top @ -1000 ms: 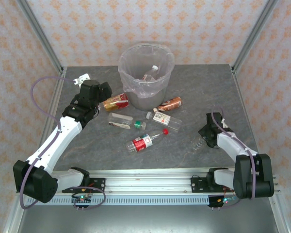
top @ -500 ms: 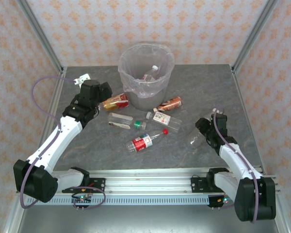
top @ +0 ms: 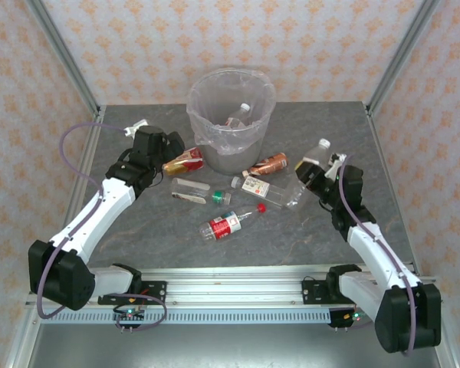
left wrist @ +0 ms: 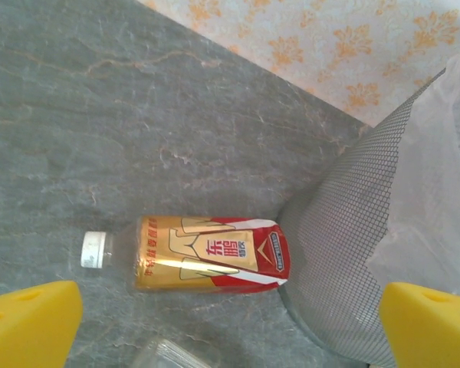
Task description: Put the plastic bottles in the bin
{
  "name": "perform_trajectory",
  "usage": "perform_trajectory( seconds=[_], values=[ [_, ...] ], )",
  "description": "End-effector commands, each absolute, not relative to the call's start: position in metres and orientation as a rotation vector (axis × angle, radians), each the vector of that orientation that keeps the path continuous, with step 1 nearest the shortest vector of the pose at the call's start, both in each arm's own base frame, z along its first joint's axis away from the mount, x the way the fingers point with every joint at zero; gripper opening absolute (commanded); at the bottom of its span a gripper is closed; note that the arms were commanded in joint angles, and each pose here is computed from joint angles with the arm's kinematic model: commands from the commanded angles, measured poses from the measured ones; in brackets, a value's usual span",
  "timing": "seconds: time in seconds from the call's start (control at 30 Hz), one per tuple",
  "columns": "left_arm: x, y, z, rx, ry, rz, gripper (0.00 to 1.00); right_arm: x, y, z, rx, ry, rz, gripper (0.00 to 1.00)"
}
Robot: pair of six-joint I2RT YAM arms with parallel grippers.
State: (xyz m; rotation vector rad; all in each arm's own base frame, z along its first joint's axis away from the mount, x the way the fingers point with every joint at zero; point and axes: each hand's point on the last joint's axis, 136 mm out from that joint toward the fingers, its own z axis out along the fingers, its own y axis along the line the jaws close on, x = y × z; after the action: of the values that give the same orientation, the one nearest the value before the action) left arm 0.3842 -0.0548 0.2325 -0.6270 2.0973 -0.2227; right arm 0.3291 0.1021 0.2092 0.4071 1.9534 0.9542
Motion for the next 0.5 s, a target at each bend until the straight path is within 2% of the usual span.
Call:
perform_trajectory(
  seconds=[0.0,0.23,0.47],
  values=[
    [0.376,-0.054,0.218,-0.69,2.13,-0.256,1.0,0.342,0.13,0.282,0.227,1.789,1.052,0.5],
    [0.37,-0.053,0.198,-0.732,2.17,-0.244,1.0,0.369,0.176,0.346,0.07,1.747,1.082,0.5],
    [0.37,-0.054,0.204,-0.675,2.166,-0.237,1.0,0.423,0.205,0.371,0.063,1.803,1.057,0.5]
  ],
)
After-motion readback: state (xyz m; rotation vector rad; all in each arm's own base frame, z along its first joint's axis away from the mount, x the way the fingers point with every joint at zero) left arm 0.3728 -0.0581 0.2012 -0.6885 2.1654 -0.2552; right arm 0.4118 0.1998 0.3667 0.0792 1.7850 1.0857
